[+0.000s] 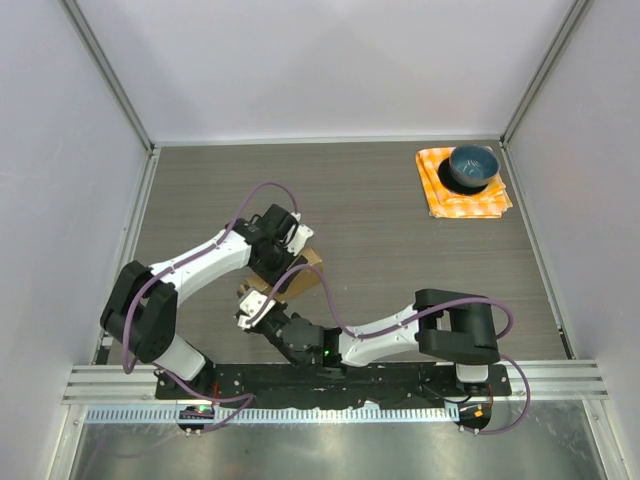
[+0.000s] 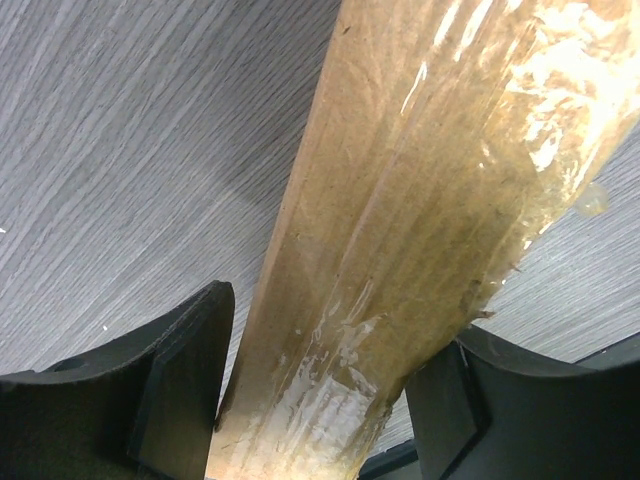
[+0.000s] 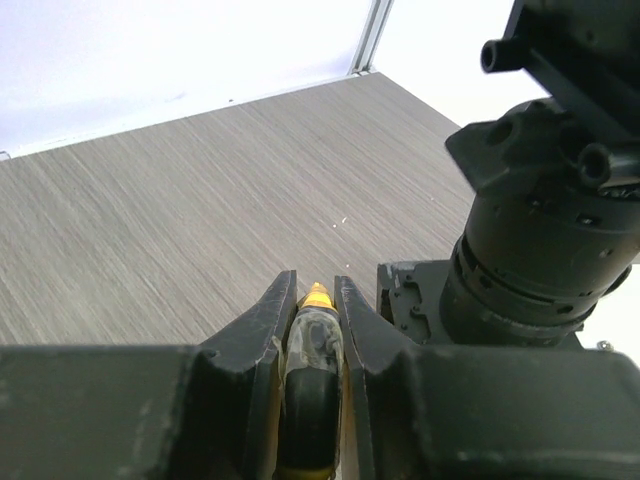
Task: Unpack the express box
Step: Cut the express box at the center of the board.
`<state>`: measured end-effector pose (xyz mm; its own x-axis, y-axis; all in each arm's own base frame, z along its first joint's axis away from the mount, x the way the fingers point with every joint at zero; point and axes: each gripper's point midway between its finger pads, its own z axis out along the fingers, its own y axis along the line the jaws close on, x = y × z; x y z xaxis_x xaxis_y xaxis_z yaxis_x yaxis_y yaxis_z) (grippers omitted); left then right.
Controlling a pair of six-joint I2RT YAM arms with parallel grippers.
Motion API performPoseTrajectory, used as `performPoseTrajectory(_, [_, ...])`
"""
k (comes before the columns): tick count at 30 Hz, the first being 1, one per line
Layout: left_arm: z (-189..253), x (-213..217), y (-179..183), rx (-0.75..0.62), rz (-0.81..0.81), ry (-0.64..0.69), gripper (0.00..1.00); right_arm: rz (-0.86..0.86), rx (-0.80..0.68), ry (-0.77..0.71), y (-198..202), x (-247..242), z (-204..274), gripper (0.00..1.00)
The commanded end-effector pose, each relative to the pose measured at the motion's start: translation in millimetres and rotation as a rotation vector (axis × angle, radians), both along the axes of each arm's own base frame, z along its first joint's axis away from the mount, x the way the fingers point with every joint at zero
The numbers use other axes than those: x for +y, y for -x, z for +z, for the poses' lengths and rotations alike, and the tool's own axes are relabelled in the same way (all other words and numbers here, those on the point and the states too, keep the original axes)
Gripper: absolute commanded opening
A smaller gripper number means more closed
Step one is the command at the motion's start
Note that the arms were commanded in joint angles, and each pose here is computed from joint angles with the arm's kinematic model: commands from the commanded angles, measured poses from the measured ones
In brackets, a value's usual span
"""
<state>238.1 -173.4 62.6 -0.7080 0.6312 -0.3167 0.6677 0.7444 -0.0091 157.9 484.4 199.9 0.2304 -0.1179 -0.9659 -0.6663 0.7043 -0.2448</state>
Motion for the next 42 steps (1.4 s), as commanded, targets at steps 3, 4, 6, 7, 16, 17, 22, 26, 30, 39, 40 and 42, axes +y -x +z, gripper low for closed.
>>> performPoseTrajectory(3, [13.7, -6.2, -4.1, -0.043, 0.032, 0.047, 0.71, -0.019, 0.011, -0.125, -19.5, 5.6, 27.5, 0.01])
performPoseTrajectory(4, [15.4, -7.3, -3.6, -0.045, 0.029, 0.054, 0.72, -0.018, 0.013, -0.126, -20.5, 5.9, 28.3, 0.01])
performPoseTrajectory(6, [16.2, -6.9, -3.6, -0.045, 0.027, 0.054, 0.73, -0.02, 0.029, -0.106, -22.2, 6.7, 19.2, 0.01])
performPoseTrajectory(7, [18.2, -7.3, -3.6, -0.048, 0.027, 0.058, 0.79, -0.023, 0.034, -0.097, -23.0, 6.5, 15.0, 0.01])
performPoseTrajectory(16, [51.8, -7.4, 1.9, -0.074, -0.038, 0.089, 1.0, 0.002, 0.074, -0.078, -10.5, -0.1, 5.6, 0.01])
performPoseTrajectory(17, [55.3, -6.4, 2.6, -0.082, -0.043, 0.093, 1.0, 0.005, 0.072, -0.078, -9.6, -0.2, 7.2, 0.01])
performPoseTrajectory(22, [44.7, -0.3, 10.6, -0.053, -0.074, 0.064, 1.0, 0.013, 0.073, -0.065, -6.0, 4.5, 5.7, 0.01])
performPoseTrajectory(26, [33.8, 5.4, 13.4, -0.046, -0.092, 0.039, 1.0, -0.001, 0.073, -0.058, -7.7, 3.4, 2.2, 0.01])
performPoseTrajectory(30, [30.3, 7.1, 13.2, -0.054, -0.1, 0.033, 0.96, -0.014, 0.058, -0.059, -9.2, 1.6, 4.8, 0.01])
performPoseTrajectory(39, [29.8, 6.7, 12.8, -0.037, -0.088, 0.022, 0.84, -0.042, 0.012, -0.071, -16.6, 5.5, 13.2, 0.01])
performPoseTrajectory(40, [30.2, 6.3, 12.7, -0.037, -0.083, 0.024, 0.84, -0.046, 0.012, -0.071, -18.4, 5.4, 11.4, 0.01])
performPoseTrajectory(42, [28.9, 5.9, 13.6, -0.027, -0.075, 0.024, 0.81, -0.046, 0.015, -0.073, -18.9, 6.0, 10.5, 0.01])
